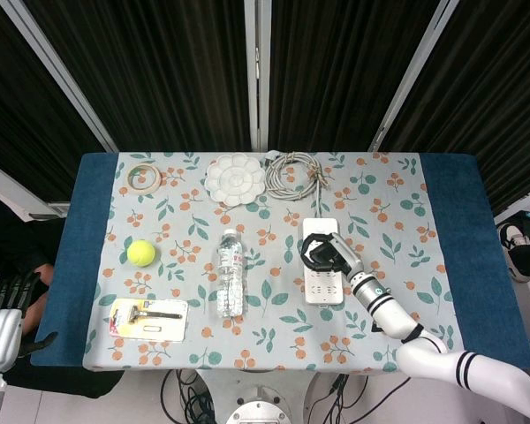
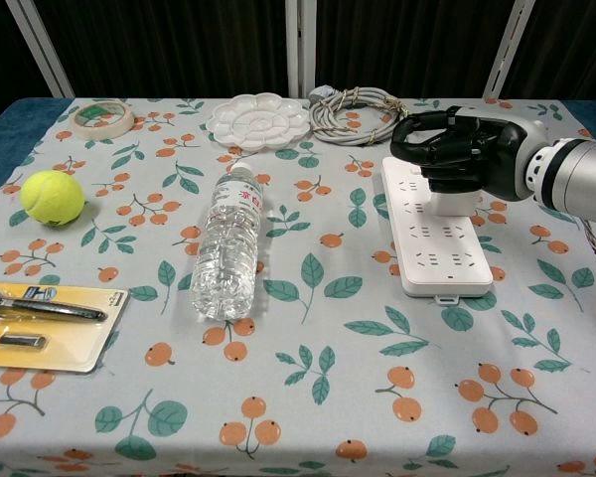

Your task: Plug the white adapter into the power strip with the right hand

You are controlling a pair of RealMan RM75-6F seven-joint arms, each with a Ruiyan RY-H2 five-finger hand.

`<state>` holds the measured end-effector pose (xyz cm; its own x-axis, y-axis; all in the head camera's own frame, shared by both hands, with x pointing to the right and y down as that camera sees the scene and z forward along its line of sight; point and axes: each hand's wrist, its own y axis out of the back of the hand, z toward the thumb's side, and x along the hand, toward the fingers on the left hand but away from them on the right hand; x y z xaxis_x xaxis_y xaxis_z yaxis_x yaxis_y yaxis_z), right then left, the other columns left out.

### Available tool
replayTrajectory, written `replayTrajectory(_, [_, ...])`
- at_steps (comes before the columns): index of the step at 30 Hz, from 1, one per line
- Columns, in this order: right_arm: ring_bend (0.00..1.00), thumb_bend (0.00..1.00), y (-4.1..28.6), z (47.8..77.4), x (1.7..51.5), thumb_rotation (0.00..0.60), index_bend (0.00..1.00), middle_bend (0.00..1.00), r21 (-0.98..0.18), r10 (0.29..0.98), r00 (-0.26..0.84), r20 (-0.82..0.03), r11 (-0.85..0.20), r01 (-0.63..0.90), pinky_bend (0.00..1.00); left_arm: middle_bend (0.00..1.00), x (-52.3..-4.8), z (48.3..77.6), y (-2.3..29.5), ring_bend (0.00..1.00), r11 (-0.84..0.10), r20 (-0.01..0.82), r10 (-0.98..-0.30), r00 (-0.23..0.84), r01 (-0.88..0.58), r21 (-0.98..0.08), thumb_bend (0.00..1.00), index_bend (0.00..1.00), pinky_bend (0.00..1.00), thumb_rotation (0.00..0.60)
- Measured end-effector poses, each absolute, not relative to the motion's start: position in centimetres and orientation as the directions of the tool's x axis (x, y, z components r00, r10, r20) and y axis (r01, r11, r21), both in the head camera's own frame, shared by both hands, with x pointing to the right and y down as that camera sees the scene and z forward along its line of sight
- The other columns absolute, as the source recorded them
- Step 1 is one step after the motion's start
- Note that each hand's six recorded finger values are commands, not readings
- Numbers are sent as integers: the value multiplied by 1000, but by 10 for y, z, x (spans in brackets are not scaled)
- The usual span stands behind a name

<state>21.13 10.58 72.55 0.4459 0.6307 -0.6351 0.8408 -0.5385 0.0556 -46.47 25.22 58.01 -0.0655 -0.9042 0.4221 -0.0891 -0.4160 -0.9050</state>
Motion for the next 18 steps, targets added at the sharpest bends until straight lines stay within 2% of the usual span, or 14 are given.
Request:
replayTrajectory(6, [993, 738, 99, 694, 213, 600, 1000, 952, 41, 674, 472, -569, -550, 834, 997, 0, -463, 578, 251, 0, -409, 414, -908, -59, -86, -909, 83, 63, 0, 600])
replayTrajectory(9, [942, 733, 93, 673, 223, 600, 973, 935, -11, 706, 472, -528, -562, 827, 952, 0, -462, 577, 250, 0, -405, 410, -911, -53, -84, -911, 83, 63, 0, 600])
replayTrajectory(11, [858, 707, 89, 661, 234, 600, 877, 868, -81, 727, 466, -505, -577, 813, 848, 0, -462, 576, 249, 0, -404, 408, -911, -52, -83, -911, 83, 63, 0, 600])
replayTrajectory(13, [734, 654, 88, 651, 243, 600, 751, 771, -152, 746, 459, -484, -587, 795, 697, 0, -461, 576, 249, 0, -402, 407, -912, -49, -83, -912, 84, 63, 0, 600])
replayTrajectory(17, [436, 497, 91, 633, 267, 600, 526, 529, -359, 786, 438, -436, -598, 717, 339, 0, -458, 576, 247, 0, -399, 403, -914, -41, -80, -913, 83, 63, 0, 600])
replayTrajectory(18, [377, 462, 92, 629, 273, 600, 478, 476, -410, 794, 432, -429, -597, 690, 275, 0, -458, 576, 246, 0, -397, 401, -915, -40, -79, -914, 83, 63, 0, 600])
